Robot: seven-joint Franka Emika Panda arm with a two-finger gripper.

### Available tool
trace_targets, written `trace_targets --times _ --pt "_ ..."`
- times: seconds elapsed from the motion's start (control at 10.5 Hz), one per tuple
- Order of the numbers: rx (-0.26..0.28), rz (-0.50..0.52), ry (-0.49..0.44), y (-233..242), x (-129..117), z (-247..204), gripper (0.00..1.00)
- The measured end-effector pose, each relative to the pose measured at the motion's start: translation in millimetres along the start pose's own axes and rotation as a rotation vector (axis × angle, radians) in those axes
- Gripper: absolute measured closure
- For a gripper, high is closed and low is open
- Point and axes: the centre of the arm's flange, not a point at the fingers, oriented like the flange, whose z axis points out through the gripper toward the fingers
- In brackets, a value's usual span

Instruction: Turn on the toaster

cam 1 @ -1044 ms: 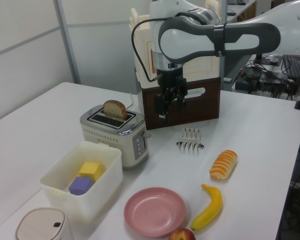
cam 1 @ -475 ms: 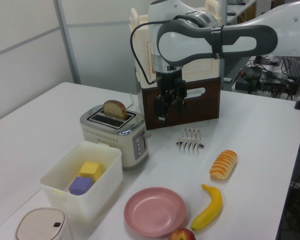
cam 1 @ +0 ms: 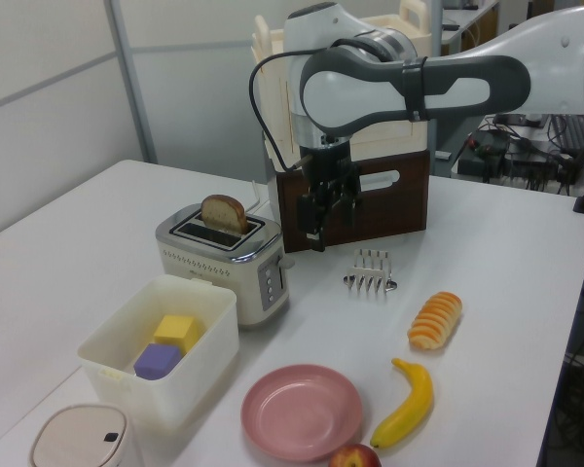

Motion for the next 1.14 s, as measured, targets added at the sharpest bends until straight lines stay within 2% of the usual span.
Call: trace_targets --times 0.19,0.38,0.57,0.95,1.14 --pt "-0.001 0.000 -0.003 0 2 3 0.00" --pt "-0.007 -0.001 0.029 0 9 5 0.11" --pt "-0.018 -0.029 0.064 0 18 10 0.32" --pt "-0.031 -0.086 0.139 3 41 26 0.97" --pt "-0.052 -0.083 0.161 17 59 45 0.99"
